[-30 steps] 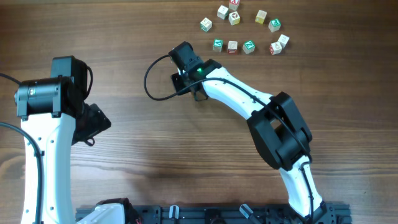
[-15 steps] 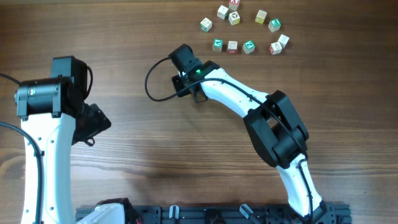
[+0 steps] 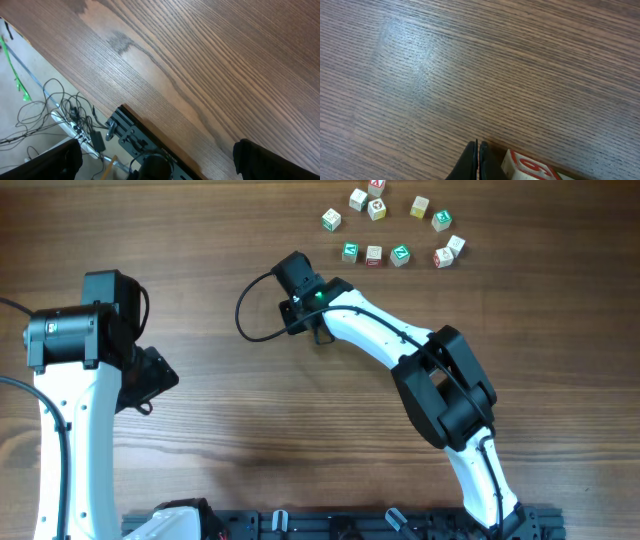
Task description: Form a horizontal line
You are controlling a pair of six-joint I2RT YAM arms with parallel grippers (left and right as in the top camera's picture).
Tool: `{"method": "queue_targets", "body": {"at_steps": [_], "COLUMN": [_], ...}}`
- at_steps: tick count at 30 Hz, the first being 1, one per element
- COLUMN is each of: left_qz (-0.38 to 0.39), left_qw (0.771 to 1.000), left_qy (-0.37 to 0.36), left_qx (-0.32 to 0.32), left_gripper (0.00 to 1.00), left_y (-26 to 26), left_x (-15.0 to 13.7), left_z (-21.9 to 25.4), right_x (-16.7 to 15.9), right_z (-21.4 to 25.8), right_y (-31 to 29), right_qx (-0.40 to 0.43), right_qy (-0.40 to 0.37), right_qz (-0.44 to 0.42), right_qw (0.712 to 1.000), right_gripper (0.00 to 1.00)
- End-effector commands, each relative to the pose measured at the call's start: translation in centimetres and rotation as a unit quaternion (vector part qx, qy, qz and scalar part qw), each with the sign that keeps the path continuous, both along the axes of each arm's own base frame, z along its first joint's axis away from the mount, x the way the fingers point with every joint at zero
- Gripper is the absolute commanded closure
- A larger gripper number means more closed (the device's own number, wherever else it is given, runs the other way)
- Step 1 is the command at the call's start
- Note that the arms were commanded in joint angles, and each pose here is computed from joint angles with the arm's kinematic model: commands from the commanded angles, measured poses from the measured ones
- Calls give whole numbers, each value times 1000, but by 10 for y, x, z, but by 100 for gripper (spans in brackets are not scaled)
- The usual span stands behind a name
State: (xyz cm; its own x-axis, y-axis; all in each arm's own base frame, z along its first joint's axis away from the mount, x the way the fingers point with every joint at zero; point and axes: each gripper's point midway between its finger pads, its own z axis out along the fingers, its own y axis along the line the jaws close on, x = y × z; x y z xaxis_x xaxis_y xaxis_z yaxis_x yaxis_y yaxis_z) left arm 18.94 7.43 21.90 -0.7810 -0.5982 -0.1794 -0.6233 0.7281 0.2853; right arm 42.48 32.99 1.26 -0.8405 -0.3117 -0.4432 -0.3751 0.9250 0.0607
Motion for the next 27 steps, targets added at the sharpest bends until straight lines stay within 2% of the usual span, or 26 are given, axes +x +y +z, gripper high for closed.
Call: {"method": "queue_targets", "body": {"at_steps": [1, 27], "left_qz": [4, 4], "left_qw": [1000, 1000], "left_qy": [-6, -6], "left_qx": [7, 7], "left_gripper": [0, 0], "left_y": [3, 3], "left_x": [-3, -3], "left_z": [3, 3], "right_x": [-1, 3], "right_z": [-12, -12], "right_y": [-9, -17], "right_qx": [-17, -32], "right_qy": [5, -5], "right_qz": [-18, -38], "right_qw": [1000, 999], "right_gripper": [95, 96]}}
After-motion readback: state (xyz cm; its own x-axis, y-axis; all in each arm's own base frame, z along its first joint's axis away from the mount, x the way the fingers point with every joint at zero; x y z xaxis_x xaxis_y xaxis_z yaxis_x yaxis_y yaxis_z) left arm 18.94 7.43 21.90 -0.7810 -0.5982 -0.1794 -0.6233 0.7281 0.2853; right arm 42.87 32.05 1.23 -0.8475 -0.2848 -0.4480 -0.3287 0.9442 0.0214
